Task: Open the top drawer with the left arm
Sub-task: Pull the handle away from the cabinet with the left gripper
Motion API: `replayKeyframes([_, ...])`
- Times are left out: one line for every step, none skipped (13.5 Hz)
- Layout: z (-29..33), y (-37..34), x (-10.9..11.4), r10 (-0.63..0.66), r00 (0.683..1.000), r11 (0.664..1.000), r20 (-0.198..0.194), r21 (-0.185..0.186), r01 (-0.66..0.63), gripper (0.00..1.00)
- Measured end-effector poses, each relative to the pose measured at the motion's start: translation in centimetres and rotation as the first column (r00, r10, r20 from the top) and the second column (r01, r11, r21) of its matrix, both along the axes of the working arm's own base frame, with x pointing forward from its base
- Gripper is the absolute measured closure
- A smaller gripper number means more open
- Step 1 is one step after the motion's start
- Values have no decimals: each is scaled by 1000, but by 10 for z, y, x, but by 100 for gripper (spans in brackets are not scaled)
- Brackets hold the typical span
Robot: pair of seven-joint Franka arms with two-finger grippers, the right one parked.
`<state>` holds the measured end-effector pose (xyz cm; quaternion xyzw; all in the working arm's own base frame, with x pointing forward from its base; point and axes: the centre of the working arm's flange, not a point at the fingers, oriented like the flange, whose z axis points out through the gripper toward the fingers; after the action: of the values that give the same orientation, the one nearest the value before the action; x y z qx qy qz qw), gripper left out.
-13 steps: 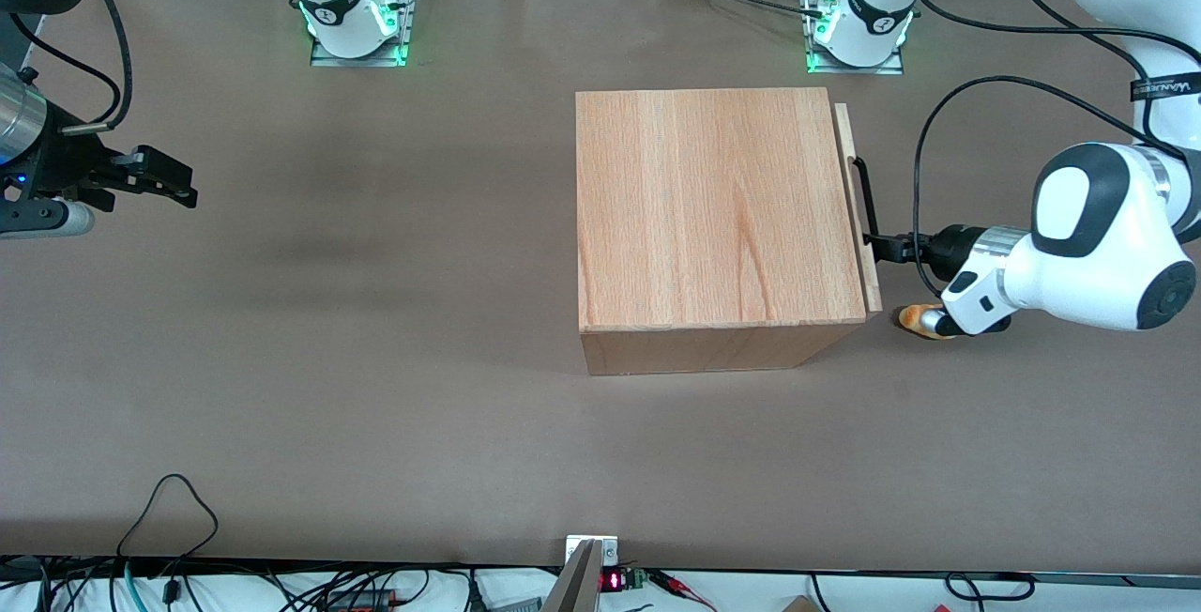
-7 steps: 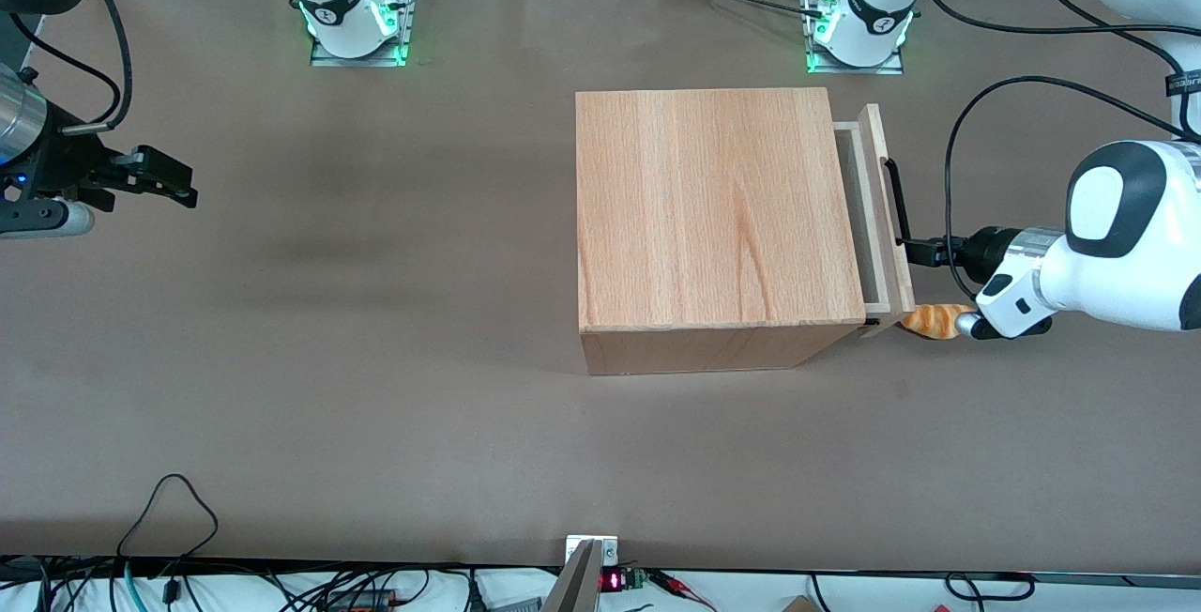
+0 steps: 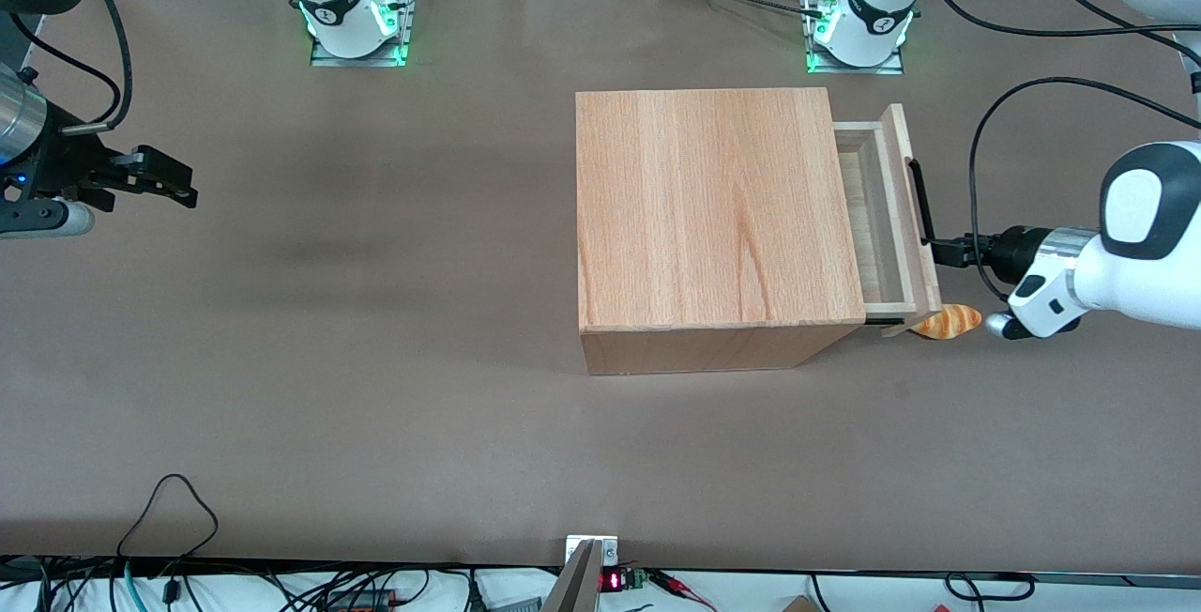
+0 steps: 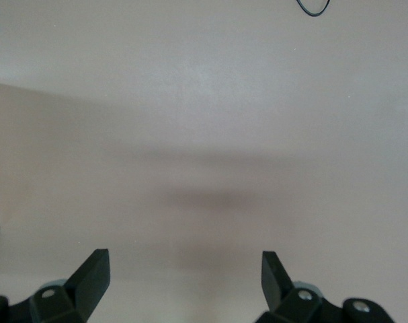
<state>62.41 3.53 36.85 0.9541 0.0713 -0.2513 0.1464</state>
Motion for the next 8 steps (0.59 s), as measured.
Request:
replayKeyframes([0,5,0,5,1000,1000,1,1,-5,0])
replayKeyframes([1,9,0,7,1000,1000,3,2,-7,0])
replayKeyframes([1,11,1,8,1000,1000,4,3,-8,0])
replayKeyframes([1,13,1,8,1000,1000,5,2,-8,0])
replayKeyframes([1,16,3,6,1000,1000,4,0,-6,0])
replayKeyframes([1,18,8,10,1000,1000,18,2,-10,0])
replayKeyframes([2,21,15,16,999,1000,39,5,-16,0])
replayKeyframes([3,24,21,20,998,1000,57,8,-20,0])
